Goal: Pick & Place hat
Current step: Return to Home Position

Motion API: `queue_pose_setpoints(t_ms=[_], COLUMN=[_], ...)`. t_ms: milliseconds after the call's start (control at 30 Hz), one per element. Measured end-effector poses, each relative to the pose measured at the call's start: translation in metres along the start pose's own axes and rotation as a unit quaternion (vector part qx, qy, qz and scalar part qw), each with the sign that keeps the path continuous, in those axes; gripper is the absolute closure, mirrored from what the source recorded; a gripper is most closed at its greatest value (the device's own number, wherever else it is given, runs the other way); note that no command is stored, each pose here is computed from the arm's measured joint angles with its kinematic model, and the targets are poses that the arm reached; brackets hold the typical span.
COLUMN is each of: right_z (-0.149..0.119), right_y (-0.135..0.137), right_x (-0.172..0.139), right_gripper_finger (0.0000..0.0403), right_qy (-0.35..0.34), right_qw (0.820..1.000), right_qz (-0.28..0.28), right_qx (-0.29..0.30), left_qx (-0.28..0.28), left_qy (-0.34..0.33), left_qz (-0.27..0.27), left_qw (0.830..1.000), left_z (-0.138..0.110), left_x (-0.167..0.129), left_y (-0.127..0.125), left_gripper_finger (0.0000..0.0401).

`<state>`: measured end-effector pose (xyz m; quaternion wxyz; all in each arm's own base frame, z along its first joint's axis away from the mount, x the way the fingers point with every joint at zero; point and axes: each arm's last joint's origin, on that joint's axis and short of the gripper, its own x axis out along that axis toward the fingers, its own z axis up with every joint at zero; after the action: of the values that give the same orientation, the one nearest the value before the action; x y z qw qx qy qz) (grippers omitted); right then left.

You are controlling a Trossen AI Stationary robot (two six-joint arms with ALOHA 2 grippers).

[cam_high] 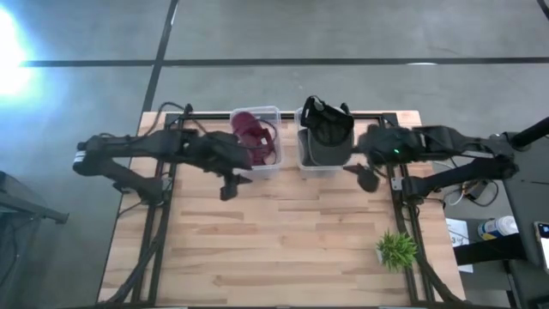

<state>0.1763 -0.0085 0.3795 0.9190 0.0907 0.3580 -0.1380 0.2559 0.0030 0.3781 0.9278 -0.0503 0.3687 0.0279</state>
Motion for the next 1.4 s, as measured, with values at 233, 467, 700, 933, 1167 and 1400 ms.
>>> queue_pose_setpoints(t_ms=[233, 467, 700, 933, 1167, 1400], right_z=[-0.055, -0.095, -0.125, -0.151, -0.165, -0.165], right_y=[-0.011, -0.024, -0.035, -0.043, -0.042, -0.037], right_x=[-0.022, -0.029, -0.039, -0.040, -0.020, 0.006], right_gripper_finger=[0.0154, 0.0149, 0.0154, 0.0150, 0.0153, 0.0154], right_qy=[-0.061, -0.162, -0.220, -0.280, -0.334, -0.332], right_qw=[0.995, 0.972, 0.954, 0.935, 0.912, 0.913], right_qz=[0.053, 0.126, 0.151, 0.170, 0.198, 0.199], right_qx=[0.063, 0.115, 0.135, 0.134, 0.130, 0.132], left_qx=[-0.045, -0.102, -0.116, -0.112, -0.128, -0.160], left_qy=[-0.083, -0.188, -0.239, -0.307, -0.382, -0.388], left_qz=[-0.021, -0.049, -0.064, -0.079, -0.104, -0.105], left_qw=[0.995, 0.976, 0.962, 0.942, 0.909, 0.901], left_z=[-0.055, -0.105, -0.139, -0.170, -0.198, -0.218], left_x=[-0.020, -0.045, -0.068, -0.067, -0.038, -0.019], left_y=[0.007, 0.012, 0.016, 0.019, 0.022, 0.024], left_gripper_finger=[0.0224, 0.0224, 0.0224, 0.0224, 0.0224, 0.0224])
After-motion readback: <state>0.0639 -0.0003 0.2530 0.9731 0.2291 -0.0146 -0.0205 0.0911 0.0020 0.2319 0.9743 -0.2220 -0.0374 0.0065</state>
